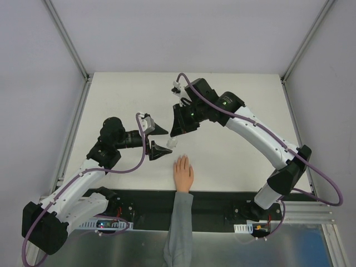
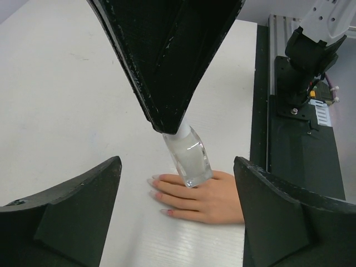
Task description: Paint the nails
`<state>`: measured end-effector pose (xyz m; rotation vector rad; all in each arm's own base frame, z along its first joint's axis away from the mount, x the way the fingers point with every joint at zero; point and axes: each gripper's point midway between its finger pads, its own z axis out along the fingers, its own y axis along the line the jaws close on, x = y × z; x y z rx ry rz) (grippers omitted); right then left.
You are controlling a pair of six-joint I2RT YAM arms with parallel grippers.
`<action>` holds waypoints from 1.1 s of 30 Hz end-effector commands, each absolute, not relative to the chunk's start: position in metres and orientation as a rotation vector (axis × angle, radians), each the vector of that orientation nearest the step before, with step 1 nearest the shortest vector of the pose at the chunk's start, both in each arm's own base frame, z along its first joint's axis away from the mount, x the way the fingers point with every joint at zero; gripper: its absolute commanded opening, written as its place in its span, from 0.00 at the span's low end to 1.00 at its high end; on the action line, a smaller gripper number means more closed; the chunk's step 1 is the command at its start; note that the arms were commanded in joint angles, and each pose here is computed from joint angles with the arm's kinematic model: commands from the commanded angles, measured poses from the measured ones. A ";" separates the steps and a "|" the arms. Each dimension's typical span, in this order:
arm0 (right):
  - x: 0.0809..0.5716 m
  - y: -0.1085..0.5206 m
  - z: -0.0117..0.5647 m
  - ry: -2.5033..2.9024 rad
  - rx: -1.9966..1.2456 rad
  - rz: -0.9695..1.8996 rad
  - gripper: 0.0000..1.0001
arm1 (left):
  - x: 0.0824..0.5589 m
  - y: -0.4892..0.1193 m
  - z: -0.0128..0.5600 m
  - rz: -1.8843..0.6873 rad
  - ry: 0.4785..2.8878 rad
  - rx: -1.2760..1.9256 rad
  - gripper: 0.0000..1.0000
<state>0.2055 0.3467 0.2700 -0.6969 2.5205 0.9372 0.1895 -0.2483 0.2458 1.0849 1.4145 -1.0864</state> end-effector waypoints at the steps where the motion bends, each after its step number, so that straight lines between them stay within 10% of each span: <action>1: 0.205 0.347 0.293 2.461 -0.619 0.971 0.01 | 0.187 -0.253 0.270 -1.087 1.314 1.109 0.76; 17: 0.214 0.361 0.303 2.417 -0.501 1.012 0.01 | 0.199 -0.253 0.270 -1.049 1.350 1.067 0.49; 24: 0.212 0.364 0.304 2.415 -0.513 1.028 0.01 | 0.206 -0.252 0.276 -1.028 1.368 1.036 0.04; 27: 0.214 0.358 0.304 2.396 -0.526 0.992 0.29 | 0.209 -0.250 0.280 -1.016 1.384 0.990 0.00; 33: 0.224 0.359 0.311 2.316 -0.448 1.006 0.46 | 0.216 -0.244 0.288 -0.992 1.410 0.874 0.00</action>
